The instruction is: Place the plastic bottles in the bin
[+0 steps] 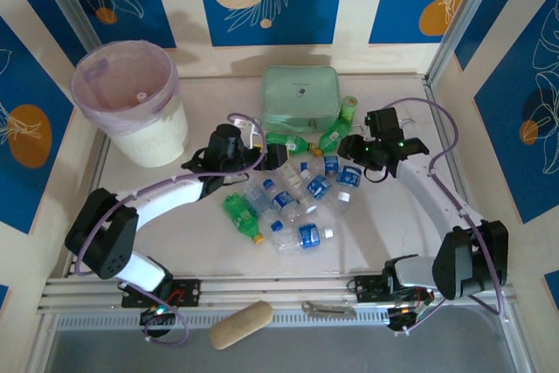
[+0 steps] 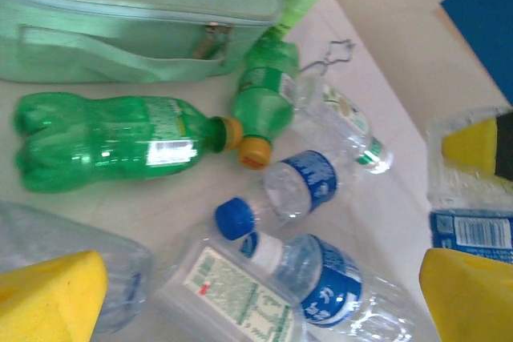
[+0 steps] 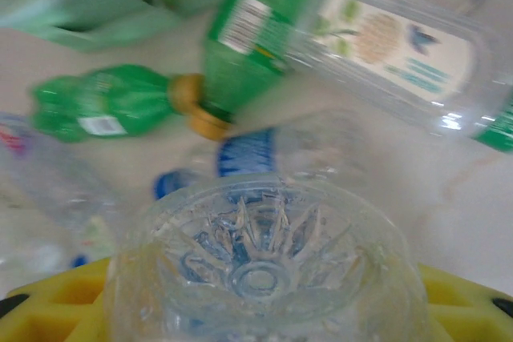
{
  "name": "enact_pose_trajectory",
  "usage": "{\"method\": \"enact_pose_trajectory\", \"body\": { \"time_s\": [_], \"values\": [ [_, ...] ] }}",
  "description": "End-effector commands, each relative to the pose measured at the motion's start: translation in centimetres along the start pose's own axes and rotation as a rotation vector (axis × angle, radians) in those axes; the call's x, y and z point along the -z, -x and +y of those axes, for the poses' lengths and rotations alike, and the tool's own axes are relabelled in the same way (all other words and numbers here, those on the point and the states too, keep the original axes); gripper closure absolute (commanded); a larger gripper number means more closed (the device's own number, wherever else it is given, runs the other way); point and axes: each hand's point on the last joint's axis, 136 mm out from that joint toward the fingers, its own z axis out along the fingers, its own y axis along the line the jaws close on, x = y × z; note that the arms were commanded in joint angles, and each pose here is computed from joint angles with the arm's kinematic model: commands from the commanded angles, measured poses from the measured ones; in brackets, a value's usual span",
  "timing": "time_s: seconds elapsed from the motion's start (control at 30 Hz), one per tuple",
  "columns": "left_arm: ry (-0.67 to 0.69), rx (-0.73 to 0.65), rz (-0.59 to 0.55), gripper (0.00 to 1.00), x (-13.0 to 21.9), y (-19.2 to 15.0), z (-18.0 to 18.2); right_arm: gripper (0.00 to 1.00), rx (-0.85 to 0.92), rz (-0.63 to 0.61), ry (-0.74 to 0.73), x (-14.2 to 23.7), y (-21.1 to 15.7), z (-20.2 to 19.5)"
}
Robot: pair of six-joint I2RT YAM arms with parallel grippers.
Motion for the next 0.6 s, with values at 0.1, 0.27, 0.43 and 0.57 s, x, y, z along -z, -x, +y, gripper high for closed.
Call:
{"method": "enact_pose_trajectory", "body": {
  "time_s": [0.1,0.27,0.43,0.57],
  "values": [
    [-0.26,-0.085,0.014,0.0,-0.3,0.3,-6.6,0.52,-0.062,-0.054,0.263,0.9,1.9,7.6],
    [-0.358,-0.142,0.046,0.01,-0.3,-1.2,-9.2,0.53,-0.048,-0.033,0.308,0.3,1.4,10.0],
    [-0.421,-0.153,0.117,0.0,-1.3,-3.2,-10.8,0.53,-0.063,-0.006,0.356,0.0,1.0,11.3],
    [-0.418,-0.154,0.136,0.0,-2.0,-3.9,-10.9,0.52,-0.055,0.012,0.391,0.6,0.3,12.4]
  ]
}}
